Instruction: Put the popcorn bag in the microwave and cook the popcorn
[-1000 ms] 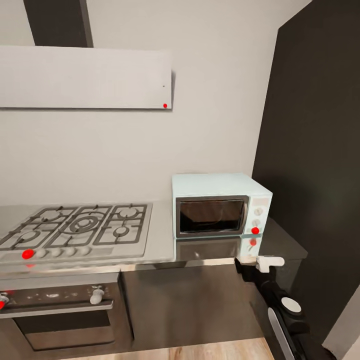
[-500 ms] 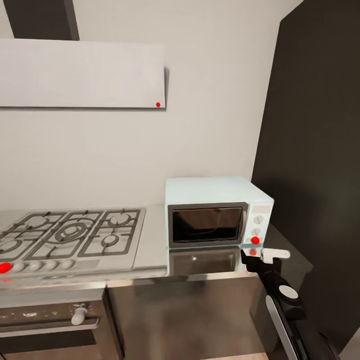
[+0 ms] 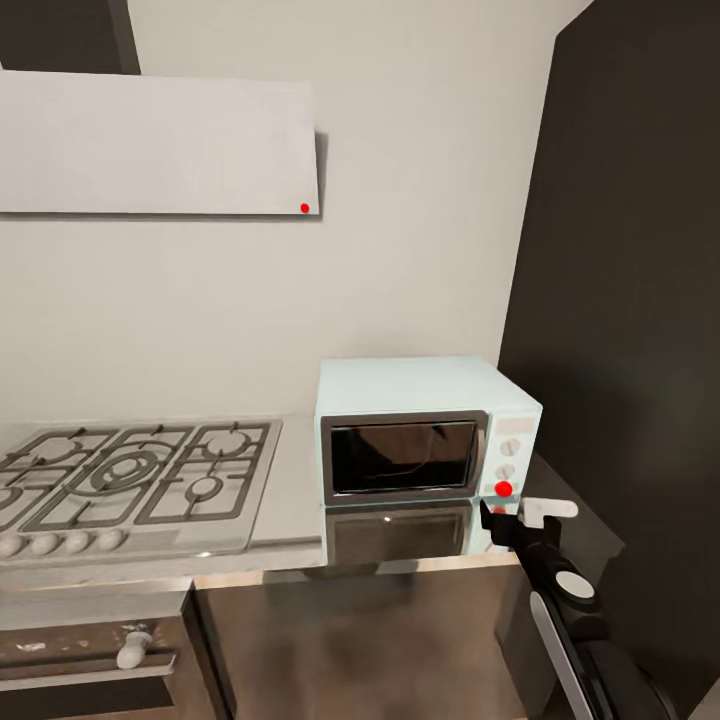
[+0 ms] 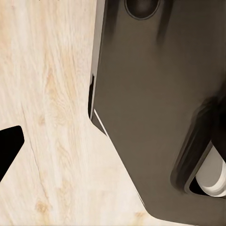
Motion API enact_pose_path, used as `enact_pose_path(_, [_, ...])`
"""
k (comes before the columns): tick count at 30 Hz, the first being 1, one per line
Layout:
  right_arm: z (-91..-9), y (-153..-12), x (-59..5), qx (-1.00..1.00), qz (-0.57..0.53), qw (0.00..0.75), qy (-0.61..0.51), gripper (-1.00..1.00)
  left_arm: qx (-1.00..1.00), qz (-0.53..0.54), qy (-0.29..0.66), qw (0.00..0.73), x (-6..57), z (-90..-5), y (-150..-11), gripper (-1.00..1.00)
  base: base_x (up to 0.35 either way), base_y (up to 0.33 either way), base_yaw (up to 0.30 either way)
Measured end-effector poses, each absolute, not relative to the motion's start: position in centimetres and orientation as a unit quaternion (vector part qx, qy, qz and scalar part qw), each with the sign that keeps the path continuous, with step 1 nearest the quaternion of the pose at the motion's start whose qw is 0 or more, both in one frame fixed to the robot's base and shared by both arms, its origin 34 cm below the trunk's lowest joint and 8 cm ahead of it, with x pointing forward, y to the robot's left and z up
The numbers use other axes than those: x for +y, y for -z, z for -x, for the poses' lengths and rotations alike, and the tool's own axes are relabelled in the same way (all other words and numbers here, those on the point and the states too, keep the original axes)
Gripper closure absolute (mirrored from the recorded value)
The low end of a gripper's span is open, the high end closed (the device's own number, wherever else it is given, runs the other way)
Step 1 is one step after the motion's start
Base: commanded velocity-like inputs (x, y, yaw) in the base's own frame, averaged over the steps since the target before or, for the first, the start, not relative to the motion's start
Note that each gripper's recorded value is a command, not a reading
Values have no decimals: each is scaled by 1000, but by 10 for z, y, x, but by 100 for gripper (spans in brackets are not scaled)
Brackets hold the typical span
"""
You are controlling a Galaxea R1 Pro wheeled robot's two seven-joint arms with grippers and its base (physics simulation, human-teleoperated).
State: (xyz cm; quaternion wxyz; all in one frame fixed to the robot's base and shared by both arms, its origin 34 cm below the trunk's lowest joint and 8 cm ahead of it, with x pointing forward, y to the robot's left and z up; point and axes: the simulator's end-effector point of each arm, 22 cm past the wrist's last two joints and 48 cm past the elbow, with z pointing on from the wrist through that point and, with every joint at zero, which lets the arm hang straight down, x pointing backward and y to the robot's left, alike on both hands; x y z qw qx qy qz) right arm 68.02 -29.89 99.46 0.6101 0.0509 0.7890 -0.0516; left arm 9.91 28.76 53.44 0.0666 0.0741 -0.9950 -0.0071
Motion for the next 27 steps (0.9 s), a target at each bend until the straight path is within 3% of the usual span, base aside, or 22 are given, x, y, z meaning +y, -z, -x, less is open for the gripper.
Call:
enact_pose_path(17, [-676, -956, -302, 813, -52, 577, 55, -100, -995, -74, 8, 66, 288, -99, -534, -100, 60, -46, 0])
enact_pose_path(27, [-674, -941, -302, 822, -51, 564, 54, -100, -995, -74, 8, 67, 289, -99, -534, -100, 166, -7, 0])
